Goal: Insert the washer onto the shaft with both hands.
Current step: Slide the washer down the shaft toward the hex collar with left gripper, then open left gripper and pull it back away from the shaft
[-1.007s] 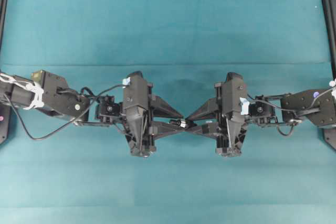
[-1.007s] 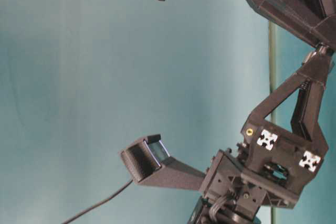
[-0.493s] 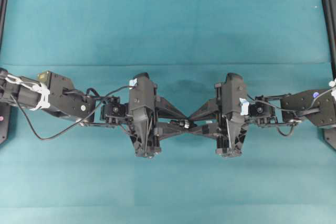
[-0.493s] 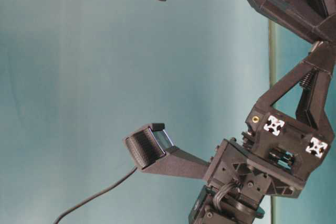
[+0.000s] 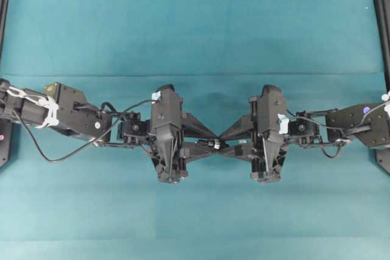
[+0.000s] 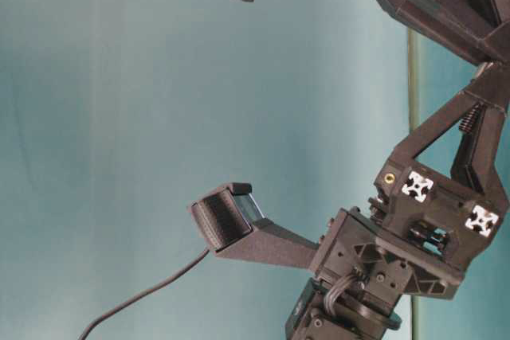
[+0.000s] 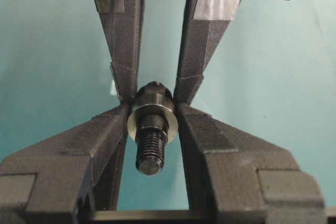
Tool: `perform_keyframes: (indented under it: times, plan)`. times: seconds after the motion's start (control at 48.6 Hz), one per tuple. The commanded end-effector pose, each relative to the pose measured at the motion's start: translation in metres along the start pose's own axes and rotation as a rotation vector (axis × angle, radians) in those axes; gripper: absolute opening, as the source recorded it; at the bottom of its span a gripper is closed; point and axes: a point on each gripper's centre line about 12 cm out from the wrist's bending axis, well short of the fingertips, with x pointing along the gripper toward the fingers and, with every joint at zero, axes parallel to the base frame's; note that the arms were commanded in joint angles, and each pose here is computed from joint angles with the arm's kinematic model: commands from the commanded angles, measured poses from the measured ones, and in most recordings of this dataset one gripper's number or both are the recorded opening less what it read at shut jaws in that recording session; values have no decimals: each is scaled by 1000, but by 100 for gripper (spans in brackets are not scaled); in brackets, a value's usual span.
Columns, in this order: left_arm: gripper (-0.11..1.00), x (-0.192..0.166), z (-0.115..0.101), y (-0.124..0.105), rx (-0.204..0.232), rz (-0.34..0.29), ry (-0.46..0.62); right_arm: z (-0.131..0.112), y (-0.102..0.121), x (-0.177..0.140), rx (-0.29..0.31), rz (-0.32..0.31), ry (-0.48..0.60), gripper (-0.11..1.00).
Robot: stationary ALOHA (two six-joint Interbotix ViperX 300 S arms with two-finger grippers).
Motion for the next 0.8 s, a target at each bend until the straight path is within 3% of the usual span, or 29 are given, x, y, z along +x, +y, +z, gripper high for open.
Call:
perform_keyframes:
  times: [0.0,0.185,0.329,0.391,0.781]
  plan:
    - [37,1,8,-6,3,-15,-22,12,1,1,14,2,-43,0]
    - [39,0,9,-5,-20,-13,-24,11,0,1,14,2,-40,0]
    - [71,0,9,-5,-23,-13,-26,11,1,1,12,3,-40,0]
    - [80,0,10,-5,-24,-12,-26,11,0,1,14,0,-39,0]
    - [77,-2,9,-4,-24,-11,-23,11,0,1,14,1,-35,0]
